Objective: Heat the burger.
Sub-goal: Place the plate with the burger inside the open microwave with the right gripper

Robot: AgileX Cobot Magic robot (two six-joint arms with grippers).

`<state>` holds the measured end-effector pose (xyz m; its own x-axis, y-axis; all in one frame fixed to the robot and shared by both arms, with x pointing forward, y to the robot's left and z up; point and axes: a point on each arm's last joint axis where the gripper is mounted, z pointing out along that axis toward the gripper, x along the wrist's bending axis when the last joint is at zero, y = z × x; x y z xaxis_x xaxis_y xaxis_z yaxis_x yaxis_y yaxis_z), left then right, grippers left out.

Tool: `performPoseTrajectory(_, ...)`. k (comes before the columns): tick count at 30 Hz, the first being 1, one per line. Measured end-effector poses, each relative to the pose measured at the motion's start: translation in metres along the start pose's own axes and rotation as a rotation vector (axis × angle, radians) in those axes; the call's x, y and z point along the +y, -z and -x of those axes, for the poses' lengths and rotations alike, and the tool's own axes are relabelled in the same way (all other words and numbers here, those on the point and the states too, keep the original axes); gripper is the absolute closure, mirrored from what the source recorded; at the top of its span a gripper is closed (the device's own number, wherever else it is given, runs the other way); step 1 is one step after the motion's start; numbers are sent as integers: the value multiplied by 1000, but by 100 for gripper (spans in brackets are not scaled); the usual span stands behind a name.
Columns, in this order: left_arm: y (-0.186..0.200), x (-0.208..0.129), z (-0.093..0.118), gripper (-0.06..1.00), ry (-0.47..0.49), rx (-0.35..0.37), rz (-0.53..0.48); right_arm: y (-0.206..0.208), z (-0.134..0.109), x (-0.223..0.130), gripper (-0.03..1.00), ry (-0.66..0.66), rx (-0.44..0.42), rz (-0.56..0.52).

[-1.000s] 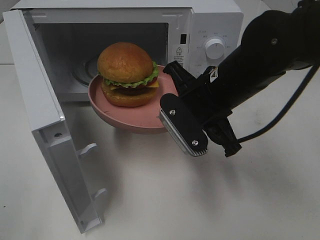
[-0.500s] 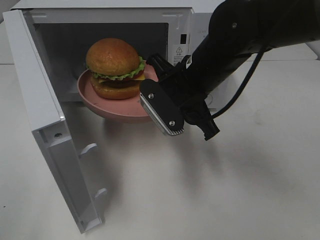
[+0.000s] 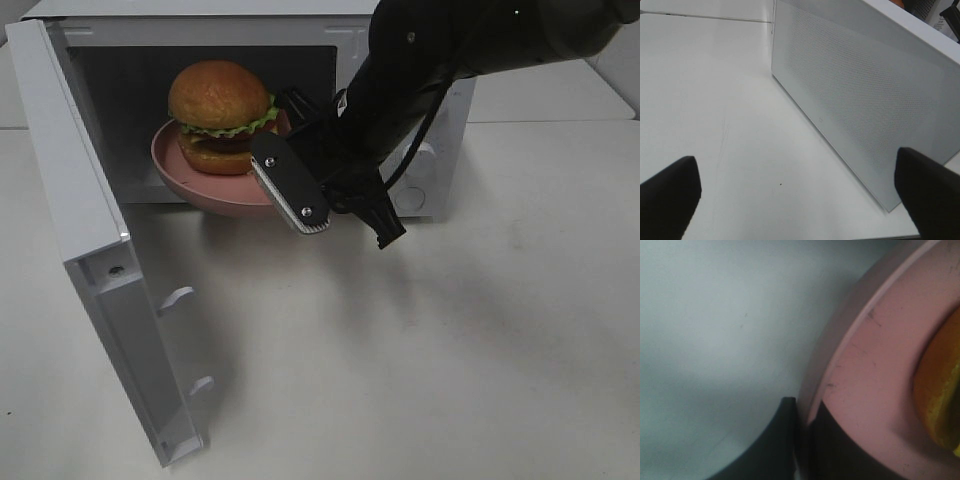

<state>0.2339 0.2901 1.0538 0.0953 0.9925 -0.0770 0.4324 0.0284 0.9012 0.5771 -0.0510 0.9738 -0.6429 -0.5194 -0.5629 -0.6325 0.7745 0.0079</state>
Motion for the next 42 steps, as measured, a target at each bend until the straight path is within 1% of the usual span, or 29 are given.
performPoseTrajectory(1,0,0,0,-3,0,0,0,-3,5,0,91,2,-1,-1)
performPoseTrajectory(11,0,0,0,-3,0,0,0,-24,21,-2,91,-10,8,-2)
performPoseTrajectory(12,0,0,0,-3,0,0,0,-28,25,-3,91,-9,11,-10)
performPoseTrajectory(15,0,0,0,-3,0,0,0,-29,27,-4,91,-9,15,-15)
performPoseTrajectory(17,0,0,0,-3,0,0,0,-38,32,-6,91,-15,19,-29)
performPoseTrajectory(22,0,0,0,-3,0,0,0,-44,40,-7,91,-15,1,-36)
performPoseTrajectory(28,0,0,0,-3,0,0,0,-53,55,-9,91,-52,-37,-47)
performPoseTrajectory(33,0,0,0,-3,0,0,0,-62,61,-11,91,-93,-46,-65)
performPoseTrajectory(42,0,0,0,-3,0,0,0,-80,66,-15,91,-110,-54,-90)
